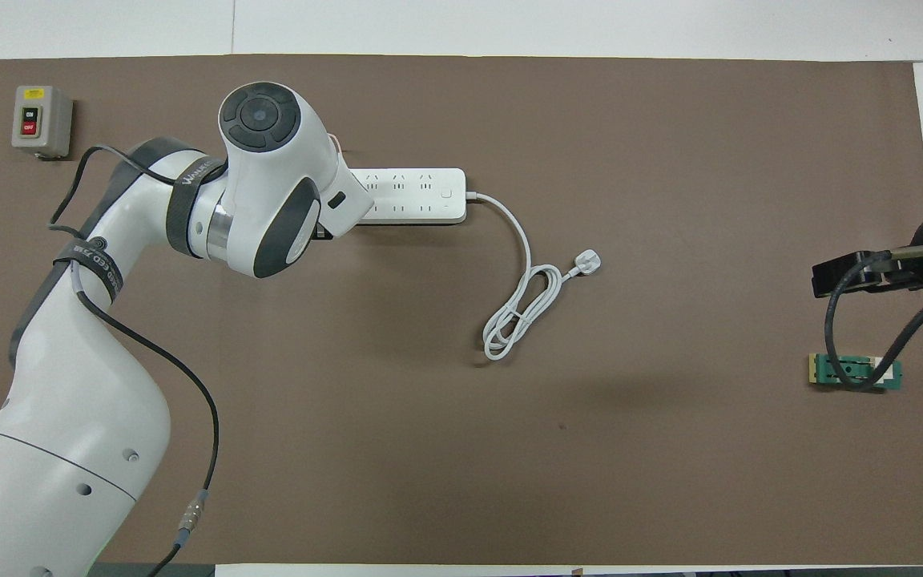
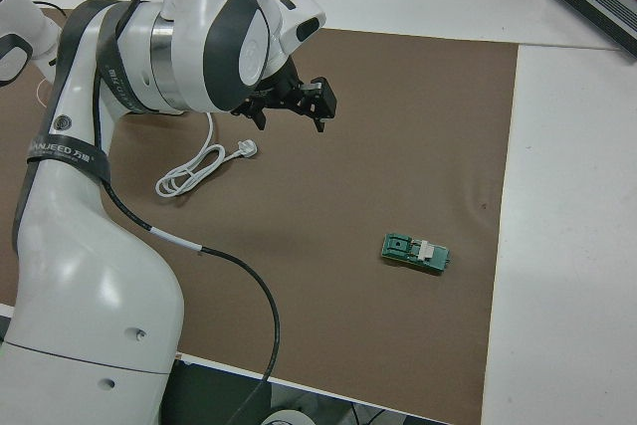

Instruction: Plug charger into power strip

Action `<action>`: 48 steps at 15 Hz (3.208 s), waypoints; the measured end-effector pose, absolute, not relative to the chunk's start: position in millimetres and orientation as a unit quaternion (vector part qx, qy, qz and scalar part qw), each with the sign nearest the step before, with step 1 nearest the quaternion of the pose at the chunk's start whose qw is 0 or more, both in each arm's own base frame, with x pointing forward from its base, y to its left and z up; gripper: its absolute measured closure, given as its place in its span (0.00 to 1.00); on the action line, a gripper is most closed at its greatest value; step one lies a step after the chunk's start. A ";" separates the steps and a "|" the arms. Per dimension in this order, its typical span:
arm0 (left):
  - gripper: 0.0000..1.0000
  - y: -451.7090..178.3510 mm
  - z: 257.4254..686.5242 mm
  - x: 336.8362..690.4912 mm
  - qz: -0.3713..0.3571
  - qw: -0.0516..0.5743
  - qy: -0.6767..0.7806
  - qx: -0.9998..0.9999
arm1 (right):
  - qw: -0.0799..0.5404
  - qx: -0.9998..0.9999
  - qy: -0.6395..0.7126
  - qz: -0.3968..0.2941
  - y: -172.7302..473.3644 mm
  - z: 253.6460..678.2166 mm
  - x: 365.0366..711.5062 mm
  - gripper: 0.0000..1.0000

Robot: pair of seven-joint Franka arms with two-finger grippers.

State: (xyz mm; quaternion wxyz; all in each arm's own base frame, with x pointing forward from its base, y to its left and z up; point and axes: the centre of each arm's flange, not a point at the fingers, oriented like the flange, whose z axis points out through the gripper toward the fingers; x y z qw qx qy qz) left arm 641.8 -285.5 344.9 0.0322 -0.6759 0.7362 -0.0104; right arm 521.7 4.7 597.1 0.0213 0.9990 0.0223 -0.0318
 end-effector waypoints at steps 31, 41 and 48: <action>0.00 -68.5 614.9 557.9 0.062 -0.059 0.189 -0.978 | 0.021 0.999 0.020 -0.032 2.8 597.1 521.7 0.00; 0.00 -24.9 621.4 553.6 0.063 -0.020 0.048 -0.997 | 0.021 0.999 0.020 -0.032 2.7 597.1 521.7 0.00; 0.00 -31.9 640.3 542.9 0.046 -0.005 0.046 -0.998 | 0.021 0.999 0.020 -0.032 2.7 597.1 521.7 0.00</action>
